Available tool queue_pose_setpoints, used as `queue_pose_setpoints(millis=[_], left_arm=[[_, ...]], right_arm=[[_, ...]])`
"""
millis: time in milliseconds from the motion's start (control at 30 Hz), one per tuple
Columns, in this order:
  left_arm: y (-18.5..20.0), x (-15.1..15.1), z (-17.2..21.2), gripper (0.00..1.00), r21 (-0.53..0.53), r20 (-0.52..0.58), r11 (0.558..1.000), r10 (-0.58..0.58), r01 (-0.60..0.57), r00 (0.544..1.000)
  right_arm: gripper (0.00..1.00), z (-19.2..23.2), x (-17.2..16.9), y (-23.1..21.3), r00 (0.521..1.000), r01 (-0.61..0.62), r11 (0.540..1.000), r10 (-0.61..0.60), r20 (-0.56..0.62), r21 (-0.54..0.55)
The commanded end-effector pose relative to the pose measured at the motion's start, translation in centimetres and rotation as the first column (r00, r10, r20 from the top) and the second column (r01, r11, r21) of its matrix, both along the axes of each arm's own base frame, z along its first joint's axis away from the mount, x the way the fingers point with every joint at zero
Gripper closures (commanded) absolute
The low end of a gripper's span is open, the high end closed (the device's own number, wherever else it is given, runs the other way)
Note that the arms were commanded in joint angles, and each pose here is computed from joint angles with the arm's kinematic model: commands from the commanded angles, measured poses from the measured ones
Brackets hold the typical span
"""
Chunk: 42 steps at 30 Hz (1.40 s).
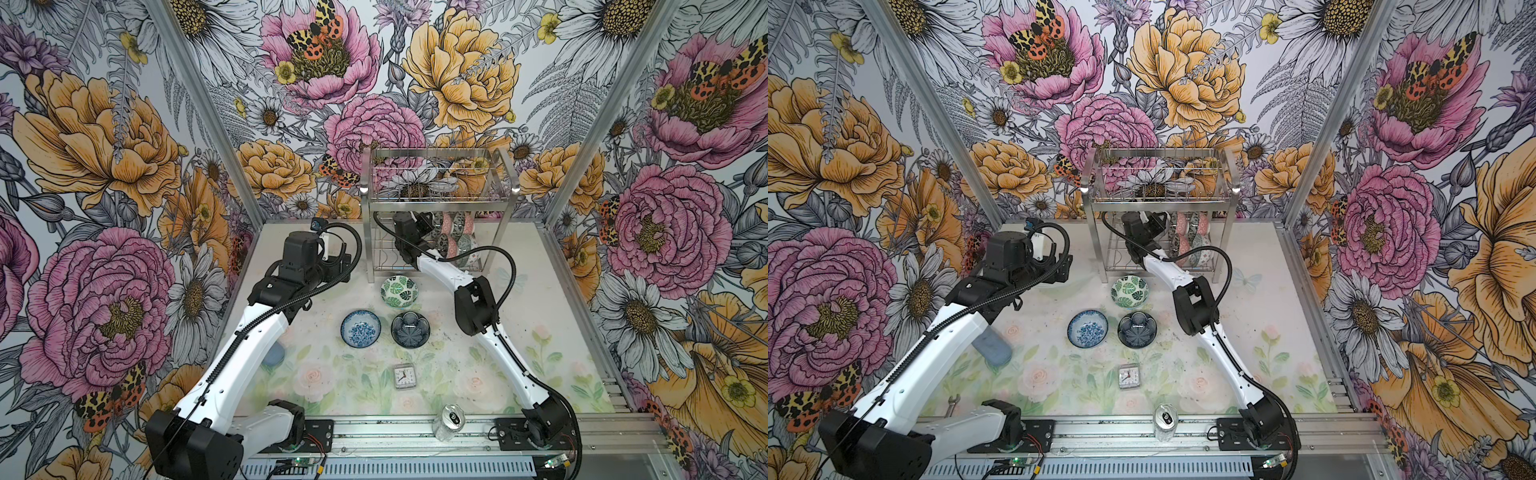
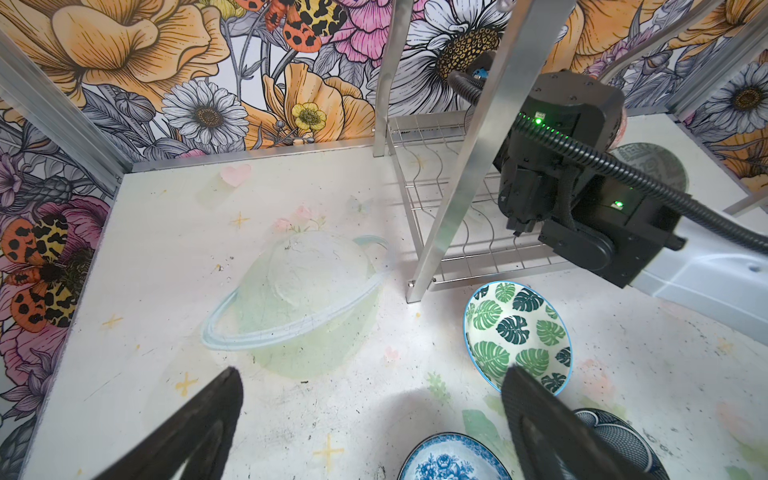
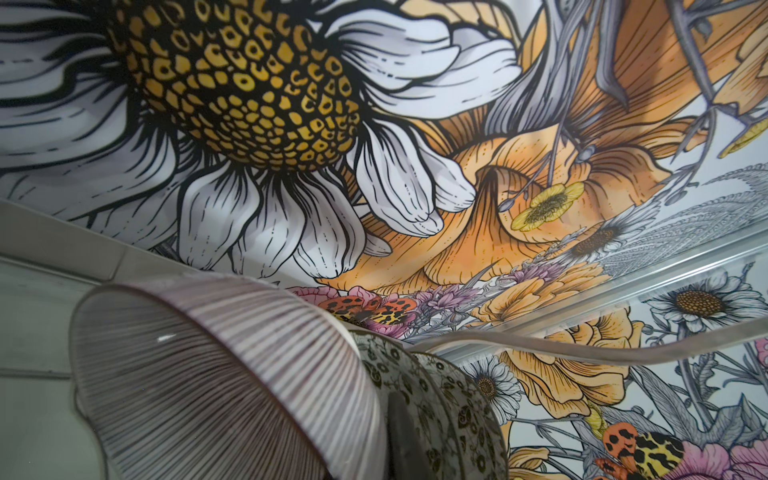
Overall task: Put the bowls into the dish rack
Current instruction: 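Lower the purple-striped bowl into the rack slot beside the patterned bowls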
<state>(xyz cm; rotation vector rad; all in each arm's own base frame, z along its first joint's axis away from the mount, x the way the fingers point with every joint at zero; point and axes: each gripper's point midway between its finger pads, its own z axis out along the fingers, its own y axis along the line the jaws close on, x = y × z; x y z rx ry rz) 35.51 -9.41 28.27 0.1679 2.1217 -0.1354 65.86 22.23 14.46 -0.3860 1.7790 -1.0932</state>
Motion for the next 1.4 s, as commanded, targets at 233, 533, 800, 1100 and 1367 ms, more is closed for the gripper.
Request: queue_pose_setpoints(millis=[233,533,800,1100,1367], left_arm=[[-0.2,0.3,-0.1,0.01,-0.005,0.007,1.000,-0.018,0.018,1.000],[-0.2,0.3,-0.2,0.01,-0.009,0.003,1.000,-0.021,0.021,1.000],[-0.4,0.4,-0.4,0.01,-0.013,-0.001,1.000,-0.026,0.026,1.000],[-0.4,0.4,-0.4,0.01,-0.013,-0.002,1.000,-0.025,0.025,1.000],[-0.3,0.5,-0.6,0.01,-0.011,-0.007,1.000,-0.024,0.024,1.000]], right_arm=[[0.84,-0.4,-0.5,3.5,0.994,-0.103,0.995,0.104,-0.031,0.009],[0.74,0.4,-0.7,3.9,0.993,-0.118,0.992,0.119,-0.020,0.036],[0.70,0.9,-0.9,3.6,0.994,-0.106,0.993,0.107,-0.017,0.042],[0.51,1.7,-1.4,2.9,0.995,-0.096,0.992,0.098,-0.018,0.081],[0.32,3.5,-2.0,2.6,0.993,-0.114,0.986,0.116,-0.005,0.124]])
